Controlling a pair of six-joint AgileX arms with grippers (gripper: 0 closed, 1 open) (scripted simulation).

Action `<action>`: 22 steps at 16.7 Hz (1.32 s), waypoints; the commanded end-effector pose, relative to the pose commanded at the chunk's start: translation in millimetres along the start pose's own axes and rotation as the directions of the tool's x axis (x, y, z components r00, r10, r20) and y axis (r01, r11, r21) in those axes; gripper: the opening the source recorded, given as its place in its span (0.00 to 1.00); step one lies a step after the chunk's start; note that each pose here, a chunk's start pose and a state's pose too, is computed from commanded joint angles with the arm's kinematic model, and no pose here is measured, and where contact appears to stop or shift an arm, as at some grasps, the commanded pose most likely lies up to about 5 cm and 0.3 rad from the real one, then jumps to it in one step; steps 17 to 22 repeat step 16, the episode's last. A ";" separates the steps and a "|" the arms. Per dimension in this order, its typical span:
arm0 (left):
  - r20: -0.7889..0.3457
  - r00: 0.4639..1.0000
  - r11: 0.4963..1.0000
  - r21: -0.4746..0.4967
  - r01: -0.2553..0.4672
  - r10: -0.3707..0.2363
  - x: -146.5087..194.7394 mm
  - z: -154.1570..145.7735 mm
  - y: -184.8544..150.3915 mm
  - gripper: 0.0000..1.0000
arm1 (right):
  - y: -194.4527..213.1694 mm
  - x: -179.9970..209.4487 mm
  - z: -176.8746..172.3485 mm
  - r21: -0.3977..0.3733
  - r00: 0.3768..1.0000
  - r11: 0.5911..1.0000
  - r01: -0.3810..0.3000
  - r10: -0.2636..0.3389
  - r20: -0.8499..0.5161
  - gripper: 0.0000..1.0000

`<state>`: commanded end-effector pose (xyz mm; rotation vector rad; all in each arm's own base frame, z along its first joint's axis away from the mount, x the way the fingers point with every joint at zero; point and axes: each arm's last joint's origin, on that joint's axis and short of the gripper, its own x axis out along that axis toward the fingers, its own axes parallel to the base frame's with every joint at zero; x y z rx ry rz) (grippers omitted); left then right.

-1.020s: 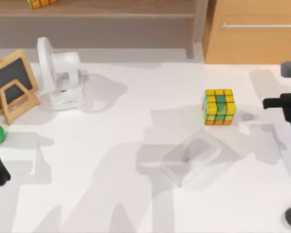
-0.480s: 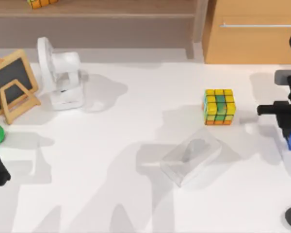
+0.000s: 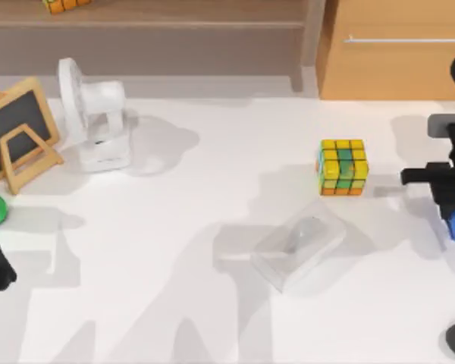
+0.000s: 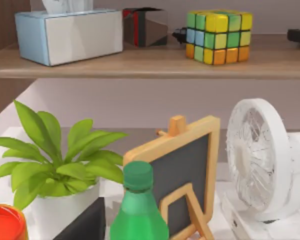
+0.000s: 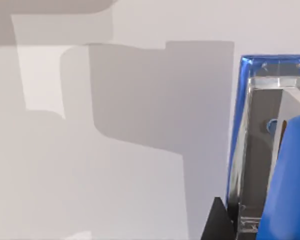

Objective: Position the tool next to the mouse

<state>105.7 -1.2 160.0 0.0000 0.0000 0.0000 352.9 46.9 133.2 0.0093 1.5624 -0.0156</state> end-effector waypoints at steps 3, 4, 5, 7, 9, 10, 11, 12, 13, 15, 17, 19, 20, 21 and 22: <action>0.000 1.000 1.000 0.000 0.000 0.000 0.0 0.0 0.0 1.00 | 0.0 0.0 0.0 0.000 1.000 1.000 0.000 0.000 0.000 0.45; 0.000 1.000 1.000 0.000 0.000 0.000 0.0 0.0 0.0 1.00 | 0.0 0.0 0.0 0.000 1.000 1.000 0.000 0.000 0.000 0.53; 0.000 1.000 1.000 0.000 0.000 0.000 0.0 0.0 0.0 1.00 | 0.0 0.0 0.0 0.000 1.000 1.000 0.000 0.000 0.000 0.60; 0.000 1.000 1.000 0.000 0.000 0.000 0.0 0.0 0.0 1.00 | 0.0 0.0 0.0 0.000 1.000 1.000 0.000 0.000 0.000 0.75; 0.000 1.000 1.000 0.000 0.000 0.000 0.0 0.0 0.0 1.00 | 0.0 0.0 0.0 0.000 1.000 1.000 0.000 0.000 0.000 0.90; 0.000 1.000 1.000 0.000 0.000 0.000 0.0 0.0 0.0 1.00 | 0.0 0.0 0.0 0.000 1.000 1.000 0.000 0.000 0.000 0.98; 0.000 1.000 1.000 0.000 0.000 0.000 0.0 0.0 0.0 1.00 | 0.0 0.0 0.0 0.000 1.000 1.000 0.000 0.000 0.000 1.00; 0.000 1.000 1.000 0.000 0.000 0.000 0.0 0.0 0.0 1.00 | 0.0 0.0 0.0 0.000 1.000 1.000 0.000 0.000 0.000 1.00; 0.000 1.000 1.000 0.000 0.000 0.000 0.0 0.0 0.0 1.00 | 0.0 0.0 0.0 0.000 1.000 1.000 0.000 0.000 0.000 1.00; 0.000 1.000 1.000 0.000 0.000 0.000 0.0 0.0 0.0 1.00 | 0.0 0.0 0.0 0.000 1.000 1.000 0.000 0.000 0.000 1.00; 0.000 1.000 1.000 0.000 0.000 0.000 0.0 0.0 0.0 1.00 | 0.0 0.0 0.0 0.000 1.000 1.000 0.000 0.000 0.000 1.00; 0.000 1.000 1.000 0.000 0.000 0.000 0.0 0.0 0.0 1.00 | 0.0 0.0 0.0 0.000 1.000 1.000 0.000 0.000 0.000 1.00; 0.000 1.000 1.000 0.000 0.000 0.000 0.0 0.0 0.0 1.00 | 0.0 0.0 0.0 0.000 1.000 1.000 0.000 0.000 0.000 1.00; 0.000 1.000 1.000 0.000 0.000 0.000 0.0 0.0 0.0 1.00 | 0.0 0.0 0.0 0.000 1.000 1.000 0.000 0.000 0.000 1.00; 0.000 1.000 1.000 0.000 0.000 0.000 0.0 0.0 0.0 1.00 | 0.0 0.0 0.0 0.000 1.000 1.000 0.000 0.000 0.000 1.00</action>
